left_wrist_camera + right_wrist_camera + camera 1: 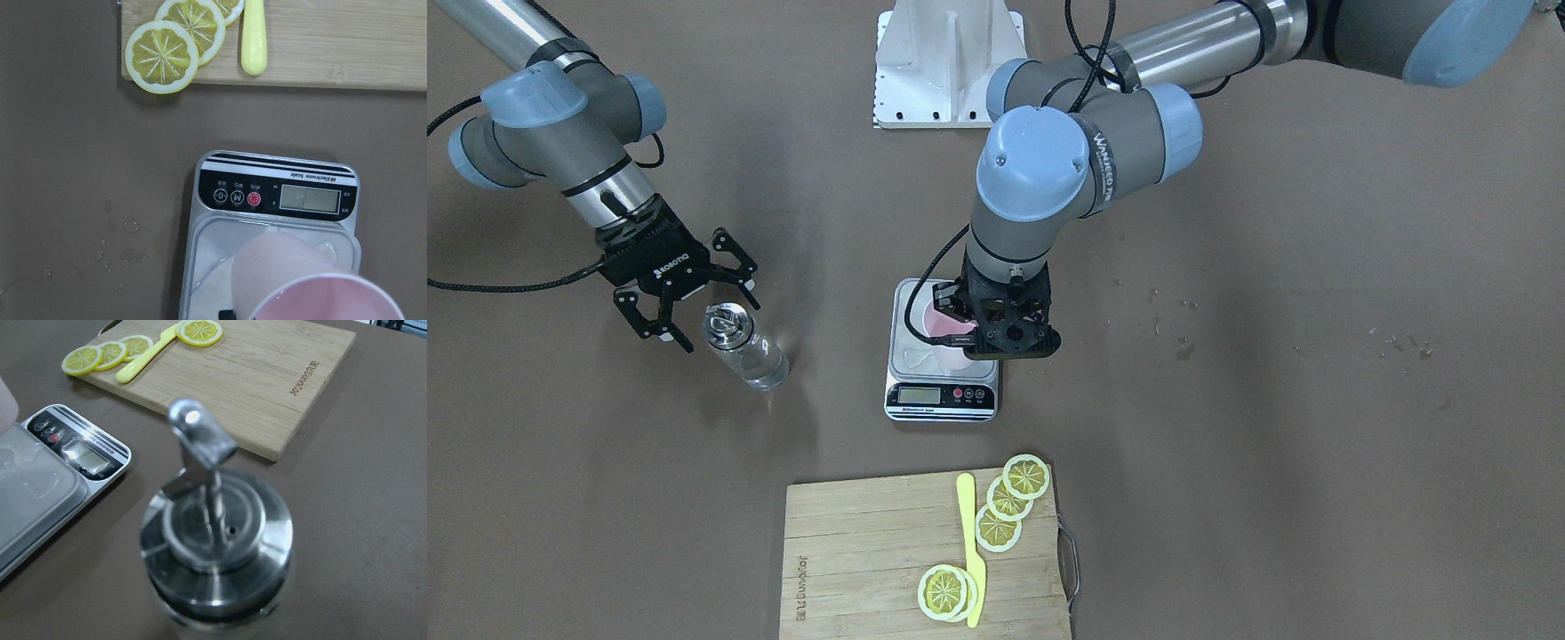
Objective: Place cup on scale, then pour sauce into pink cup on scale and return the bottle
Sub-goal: 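Lower the pink cup onto the scale while the right gripper grasps the bottle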
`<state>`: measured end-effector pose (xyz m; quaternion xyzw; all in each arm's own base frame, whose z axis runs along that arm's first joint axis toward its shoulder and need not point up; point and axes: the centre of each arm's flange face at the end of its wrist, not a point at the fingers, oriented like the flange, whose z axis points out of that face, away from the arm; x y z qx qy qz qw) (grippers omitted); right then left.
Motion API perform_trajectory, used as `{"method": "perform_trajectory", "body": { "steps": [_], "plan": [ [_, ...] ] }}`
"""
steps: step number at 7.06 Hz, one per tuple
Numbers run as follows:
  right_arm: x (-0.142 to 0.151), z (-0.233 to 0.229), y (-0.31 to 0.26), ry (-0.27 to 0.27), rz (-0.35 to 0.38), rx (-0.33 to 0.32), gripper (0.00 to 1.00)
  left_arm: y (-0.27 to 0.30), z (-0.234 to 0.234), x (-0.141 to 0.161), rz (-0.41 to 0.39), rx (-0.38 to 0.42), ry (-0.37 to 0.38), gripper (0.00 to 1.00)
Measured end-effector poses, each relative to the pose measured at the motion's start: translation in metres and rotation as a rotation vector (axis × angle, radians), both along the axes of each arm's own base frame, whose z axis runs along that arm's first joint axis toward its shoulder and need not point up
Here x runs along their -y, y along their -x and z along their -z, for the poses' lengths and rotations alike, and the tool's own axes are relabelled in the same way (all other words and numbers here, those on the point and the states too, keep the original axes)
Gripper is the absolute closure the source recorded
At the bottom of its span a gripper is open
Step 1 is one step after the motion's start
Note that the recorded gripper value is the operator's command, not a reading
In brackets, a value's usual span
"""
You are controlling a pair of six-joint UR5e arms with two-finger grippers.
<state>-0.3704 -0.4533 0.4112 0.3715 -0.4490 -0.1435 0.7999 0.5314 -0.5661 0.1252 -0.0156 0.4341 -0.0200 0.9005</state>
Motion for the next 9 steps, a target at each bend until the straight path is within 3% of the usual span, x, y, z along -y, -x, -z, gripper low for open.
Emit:
{"method": "perform_trajectory", "body": {
  "steps": [9],
  "plan": [
    [0.006,0.0,0.019,-0.018,-0.042,0.004,0.0,-0.015,-0.003,-0.011,-0.003,0.013,-0.022,1.0]
  ]
}}
